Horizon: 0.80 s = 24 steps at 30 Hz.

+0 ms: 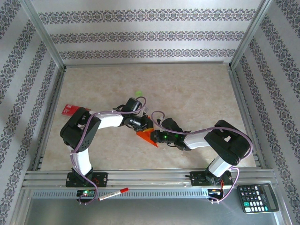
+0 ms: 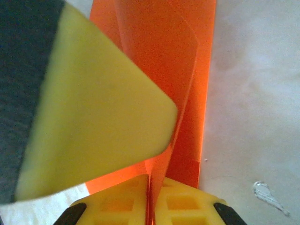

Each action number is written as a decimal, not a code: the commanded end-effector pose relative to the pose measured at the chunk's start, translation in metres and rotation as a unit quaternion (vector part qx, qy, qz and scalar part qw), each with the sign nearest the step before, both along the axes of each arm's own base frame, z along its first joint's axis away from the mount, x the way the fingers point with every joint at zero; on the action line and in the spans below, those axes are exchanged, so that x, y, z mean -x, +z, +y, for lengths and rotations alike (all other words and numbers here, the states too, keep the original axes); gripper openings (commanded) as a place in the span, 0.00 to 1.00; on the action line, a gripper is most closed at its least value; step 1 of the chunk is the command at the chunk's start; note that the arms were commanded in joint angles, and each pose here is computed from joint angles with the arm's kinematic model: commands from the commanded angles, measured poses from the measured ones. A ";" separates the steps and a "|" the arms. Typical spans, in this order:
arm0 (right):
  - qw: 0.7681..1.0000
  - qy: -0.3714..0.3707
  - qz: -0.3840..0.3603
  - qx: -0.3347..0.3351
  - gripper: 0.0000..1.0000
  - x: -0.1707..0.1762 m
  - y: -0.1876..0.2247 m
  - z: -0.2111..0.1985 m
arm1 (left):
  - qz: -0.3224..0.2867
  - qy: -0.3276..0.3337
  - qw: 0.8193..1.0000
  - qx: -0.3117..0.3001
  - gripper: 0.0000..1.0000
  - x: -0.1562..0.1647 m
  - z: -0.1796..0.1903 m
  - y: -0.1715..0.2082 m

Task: Fold a paper plane with a square sheet of paper (pick it up from the middle)
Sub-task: Fourth fold the wing at the center of the table.

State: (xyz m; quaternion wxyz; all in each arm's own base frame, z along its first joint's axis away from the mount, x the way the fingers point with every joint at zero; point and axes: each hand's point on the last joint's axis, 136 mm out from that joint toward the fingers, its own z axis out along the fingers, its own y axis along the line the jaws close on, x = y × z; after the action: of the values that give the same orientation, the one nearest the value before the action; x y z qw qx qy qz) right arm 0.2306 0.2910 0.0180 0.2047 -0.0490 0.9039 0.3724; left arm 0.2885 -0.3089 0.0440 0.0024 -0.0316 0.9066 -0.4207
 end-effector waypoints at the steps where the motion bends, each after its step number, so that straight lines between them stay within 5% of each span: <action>1: 0.999 -0.005 0.025 0.030 0.11 0.008 -0.021 -0.008 | -0.005 0.002 1.000 -0.010 0.17 -0.001 0.009 -0.010; 24: 0.998 -0.005 0.017 0.056 0.06 0.014 -0.025 -0.009 | -0.042 0.024 0.996 0.073 0.21 -0.014 0.000 0.032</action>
State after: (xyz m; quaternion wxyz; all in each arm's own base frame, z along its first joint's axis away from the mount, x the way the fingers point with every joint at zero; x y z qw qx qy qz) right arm 0.2303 0.2912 0.0169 0.2155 -0.0495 0.9065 0.3598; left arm 0.2918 -0.3062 0.0575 0.0278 -0.0371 0.8869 -0.4596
